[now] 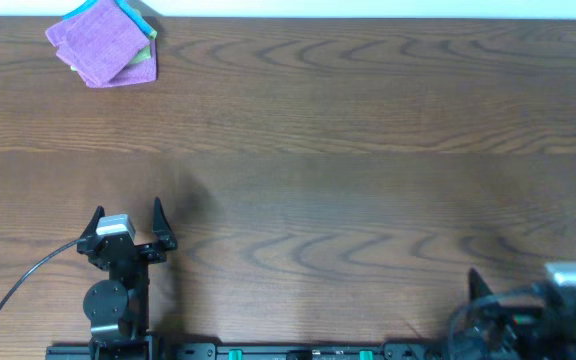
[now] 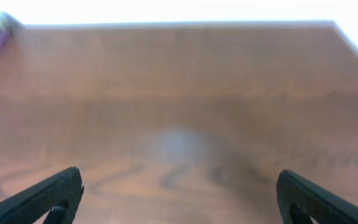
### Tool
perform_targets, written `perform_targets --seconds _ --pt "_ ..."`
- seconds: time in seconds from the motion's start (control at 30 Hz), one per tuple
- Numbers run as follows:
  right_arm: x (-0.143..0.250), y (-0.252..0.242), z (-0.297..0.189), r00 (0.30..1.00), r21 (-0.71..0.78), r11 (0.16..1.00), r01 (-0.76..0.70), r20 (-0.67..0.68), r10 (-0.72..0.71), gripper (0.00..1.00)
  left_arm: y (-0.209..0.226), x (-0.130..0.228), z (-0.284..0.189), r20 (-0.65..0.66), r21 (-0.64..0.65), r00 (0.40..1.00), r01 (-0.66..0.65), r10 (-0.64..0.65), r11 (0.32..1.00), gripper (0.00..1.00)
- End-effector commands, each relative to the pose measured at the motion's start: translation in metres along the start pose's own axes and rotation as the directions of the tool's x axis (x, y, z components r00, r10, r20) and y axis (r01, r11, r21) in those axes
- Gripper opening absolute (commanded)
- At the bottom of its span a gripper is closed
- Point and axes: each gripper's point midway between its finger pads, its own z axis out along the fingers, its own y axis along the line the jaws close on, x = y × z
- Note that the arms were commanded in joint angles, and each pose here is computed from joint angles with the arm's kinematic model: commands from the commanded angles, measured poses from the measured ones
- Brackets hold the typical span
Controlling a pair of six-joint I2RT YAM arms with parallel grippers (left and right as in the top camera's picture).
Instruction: Fold the cloth
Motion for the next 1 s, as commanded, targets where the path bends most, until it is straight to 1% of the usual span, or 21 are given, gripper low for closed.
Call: perform_targets --seconds 0.0,0.03,0.13,0.23,0.43,0.7,0.97 --pt "-0.007 -0.008 -0.017 0.990 0.021 1.000 0.018 0.141 -0.020 0.99 0.005 0.017 0.000 -0.060 -0.028 0.998 -0.022 0.020 0.999 0.96" --pt "-0.007 -0.011 -0.021 0.982 0.037 0.999 -0.006 0.189 -0.001 0.99 0.005 0.017 0.000 -0.060 -0.028 0.998 -0.022 0.020 0.999 0.95" --pt "-0.001 -0.016 -0.020 0.972 0.072 0.997 -0.002 0.235 -0.015 0.99 0.005 0.017 0.000 -0.060 -0.028 0.998 -0.022 0.020 0.999 0.95" --pt "0.011 -0.015 0.002 0.980 0.093 0.996 0.014 0.198 -0.032 0.99 0.005 0.017 0.000 -0.060 -0.028 0.998 -0.022 0.020 0.999 0.95" --pt "0.023 -0.008 0.047 0.983 0.091 0.996 0.021 0.178 -0.037 0.99 0.005 0.017 0.000 -0.060 -0.028 0.998 -0.022 0.020 0.999 0.95" --pt "0.061 -0.007 0.111 0.992 0.116 0.993 0.025 0.119 -0.039 0.99 0.005 0.017 0.000 -0.060 -0.028 0.998 -0.022 0.020 0.999 0.96" --pt "0.098 -0.011 0.154 0.996 0.134 0.991 0.019 0.086 -0.031 0.99 0.005 0.017 0.000 -0.060 -0.028 0.998 -0.022 0.020 0.999 0.95"
